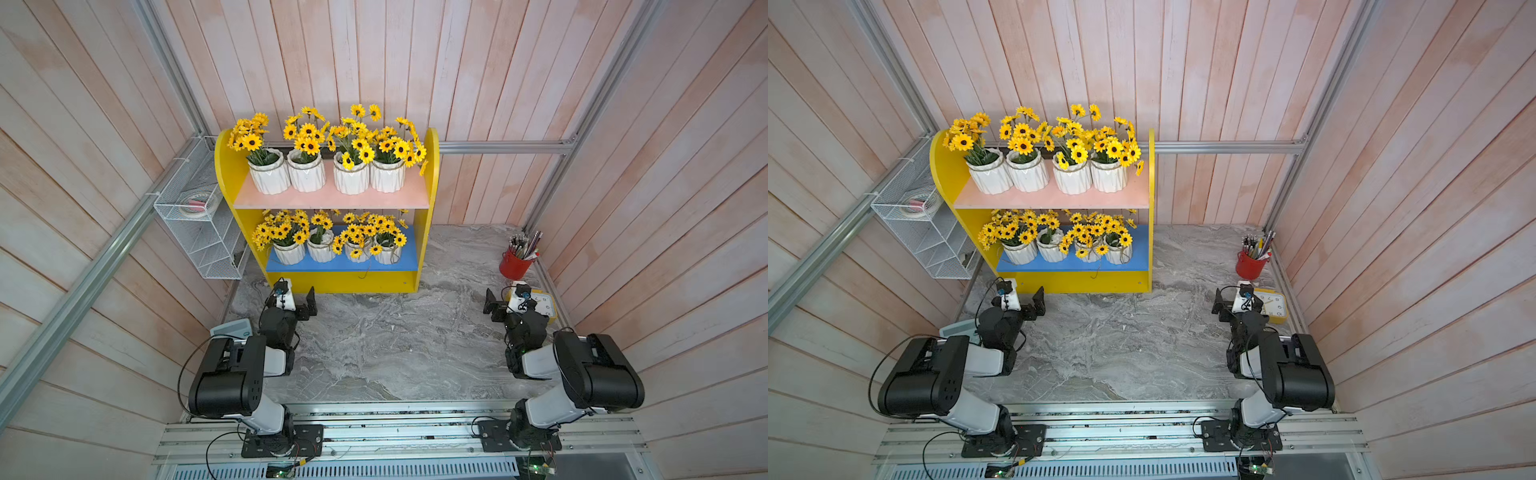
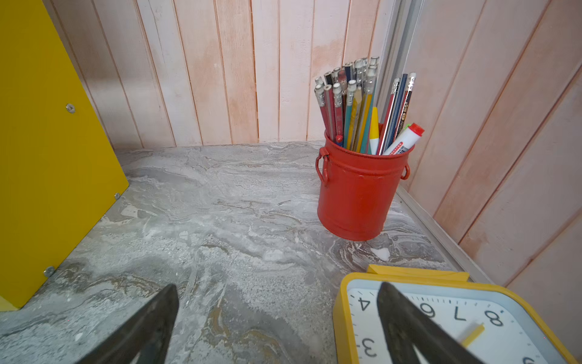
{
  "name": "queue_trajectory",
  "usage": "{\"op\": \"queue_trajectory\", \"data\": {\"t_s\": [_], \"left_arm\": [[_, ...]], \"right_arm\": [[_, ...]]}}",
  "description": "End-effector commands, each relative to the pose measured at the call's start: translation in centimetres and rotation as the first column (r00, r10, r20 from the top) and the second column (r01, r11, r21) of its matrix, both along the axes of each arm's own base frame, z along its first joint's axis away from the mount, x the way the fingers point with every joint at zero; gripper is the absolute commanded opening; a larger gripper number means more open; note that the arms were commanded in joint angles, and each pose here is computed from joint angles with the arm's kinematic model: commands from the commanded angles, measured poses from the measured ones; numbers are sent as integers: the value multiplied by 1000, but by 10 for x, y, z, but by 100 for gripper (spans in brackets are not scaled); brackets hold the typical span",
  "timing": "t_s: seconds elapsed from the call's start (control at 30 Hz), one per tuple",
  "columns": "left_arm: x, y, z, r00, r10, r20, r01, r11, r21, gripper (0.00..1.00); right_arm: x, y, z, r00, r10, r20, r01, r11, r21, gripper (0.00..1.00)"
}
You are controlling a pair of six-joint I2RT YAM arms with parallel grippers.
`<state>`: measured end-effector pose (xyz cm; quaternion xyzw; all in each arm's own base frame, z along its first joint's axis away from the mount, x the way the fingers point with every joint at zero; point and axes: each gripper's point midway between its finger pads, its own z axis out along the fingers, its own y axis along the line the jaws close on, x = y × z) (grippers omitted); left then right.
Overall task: Take the sunflower pots off the shelves
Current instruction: Move the shelf to the center of the board.
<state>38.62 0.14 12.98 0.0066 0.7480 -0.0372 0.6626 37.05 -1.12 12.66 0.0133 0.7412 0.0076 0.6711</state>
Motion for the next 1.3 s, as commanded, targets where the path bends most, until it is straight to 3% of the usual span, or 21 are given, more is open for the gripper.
{"op": "queue_trajectory", "data": {"t_s": [0.0,1.1,1.27], "left_arm": [[2,1,0,1000,6,0,-6,1000,14,100],[2,1,1,1000,7,4,-7,1000,14,100],[-22,14,34,990,93,103,-93,996,-5,100]], "right_arm": [[3,0,4,1000,7,13,-7,1000,-1,98],[3,0,4,1000,4,16,-4,1000,-1,98],[0,-4,21,998,-65,28,65,998,-15,98]]}}
